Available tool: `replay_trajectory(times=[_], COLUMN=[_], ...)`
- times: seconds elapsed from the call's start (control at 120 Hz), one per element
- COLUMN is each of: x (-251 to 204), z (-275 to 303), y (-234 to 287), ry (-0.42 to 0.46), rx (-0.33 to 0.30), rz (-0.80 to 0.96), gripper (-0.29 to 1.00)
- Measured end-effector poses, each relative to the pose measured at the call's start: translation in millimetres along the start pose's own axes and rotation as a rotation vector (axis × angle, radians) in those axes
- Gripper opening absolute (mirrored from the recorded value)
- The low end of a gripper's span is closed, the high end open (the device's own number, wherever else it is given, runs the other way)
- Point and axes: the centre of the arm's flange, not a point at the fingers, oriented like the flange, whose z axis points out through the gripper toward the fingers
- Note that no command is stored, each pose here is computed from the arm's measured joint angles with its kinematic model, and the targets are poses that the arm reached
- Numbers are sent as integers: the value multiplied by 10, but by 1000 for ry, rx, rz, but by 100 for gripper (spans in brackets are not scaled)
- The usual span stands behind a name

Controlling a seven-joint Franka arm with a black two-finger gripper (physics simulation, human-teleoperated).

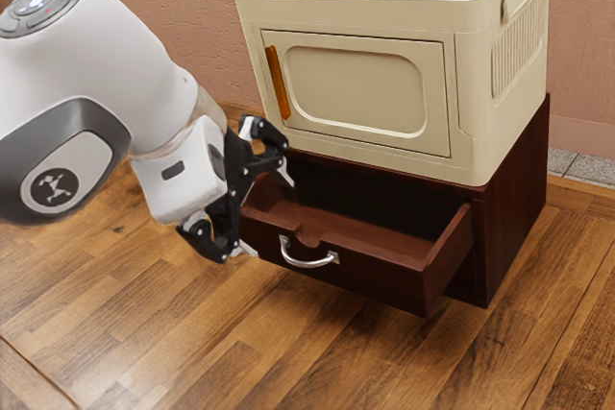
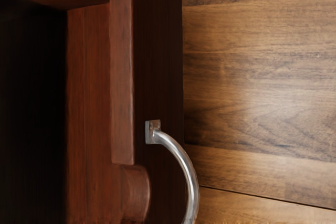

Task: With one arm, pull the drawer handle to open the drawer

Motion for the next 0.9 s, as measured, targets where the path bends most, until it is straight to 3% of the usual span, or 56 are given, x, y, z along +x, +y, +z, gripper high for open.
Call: replay_trajectory(times=[0.083, 0.317, 0.667, 0.9], x=[-23, -1, -386, -814], z=[-137, -255, -314, -109], y=[-100, -400, -426, -539], ry=[1, -62, -254, -356], rx=[-4, -102, -274, -334], rz=[-71, -368, -879, -1166], gripper=[69, 70, 70, 70])
